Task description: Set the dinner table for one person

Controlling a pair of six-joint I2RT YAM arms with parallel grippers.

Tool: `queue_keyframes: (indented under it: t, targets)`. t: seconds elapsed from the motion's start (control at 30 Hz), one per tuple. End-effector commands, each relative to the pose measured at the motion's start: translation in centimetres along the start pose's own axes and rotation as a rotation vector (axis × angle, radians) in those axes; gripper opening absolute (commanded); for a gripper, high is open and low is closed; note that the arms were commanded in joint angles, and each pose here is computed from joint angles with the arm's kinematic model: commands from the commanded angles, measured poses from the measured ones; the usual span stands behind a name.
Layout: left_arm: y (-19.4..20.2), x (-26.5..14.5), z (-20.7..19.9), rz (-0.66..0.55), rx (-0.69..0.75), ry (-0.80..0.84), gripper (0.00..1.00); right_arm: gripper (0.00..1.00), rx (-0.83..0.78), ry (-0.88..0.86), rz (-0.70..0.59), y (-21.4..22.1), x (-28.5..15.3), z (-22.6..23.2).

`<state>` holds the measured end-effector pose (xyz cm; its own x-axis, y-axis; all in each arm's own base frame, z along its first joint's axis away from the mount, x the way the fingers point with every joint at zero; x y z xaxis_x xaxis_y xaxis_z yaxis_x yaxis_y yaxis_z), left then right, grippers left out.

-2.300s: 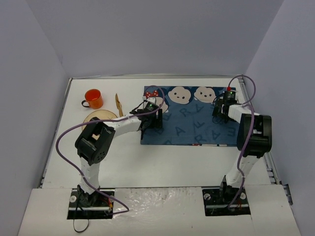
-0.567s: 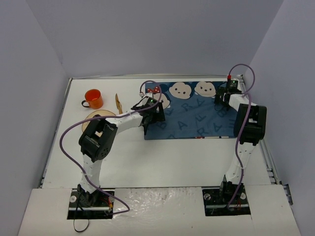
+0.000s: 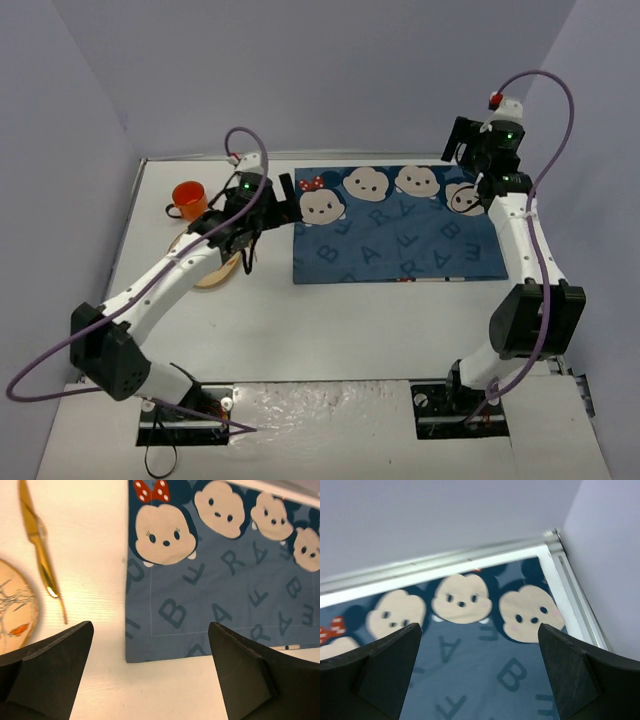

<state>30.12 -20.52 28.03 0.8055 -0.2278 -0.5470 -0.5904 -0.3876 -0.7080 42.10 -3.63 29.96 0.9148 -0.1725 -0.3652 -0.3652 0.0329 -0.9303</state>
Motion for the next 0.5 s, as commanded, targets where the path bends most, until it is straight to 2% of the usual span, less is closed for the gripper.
queue_keyframes:
  t: [0.0,0.13,0.3,0.47]
  targets:
    - [-1.5,-4.9,4.1,-0.094,-0.067,-0.035,0.97,1.00,0.100,-0.141,-0.143,-2.5,-6.2,1.1]
    - [-1.0,-7.1,8.1,-0.113,-0.112,-0.101,0.97,1.00,0.175,-0.283,-0.246,-2.4,-10.3,2.1]
    - [1.9,-8.7,14.1,-0.080,-0.225,-0.212,0.97,1.00,0.367,-0.447,-0.339,-0.4,-13.5,4.8]
    - [4.8,-8.7,19.9,-0.081,-0.413,-0.339,0.97,1.00,0.432,-0.696,-0.192,4.5,-13.8,8.7]
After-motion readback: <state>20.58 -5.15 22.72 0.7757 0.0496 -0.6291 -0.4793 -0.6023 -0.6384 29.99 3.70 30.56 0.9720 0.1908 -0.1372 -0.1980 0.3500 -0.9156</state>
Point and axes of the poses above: each gripper's point midway between its finger pads, its own x axis out along the fingers, its own z axis along the line the jaws close on, y = z × x, the point moved 9 cm from there along -x, back along the fingers, and after that the axes turned 7 degrees about -x, right-handed, at the moved point
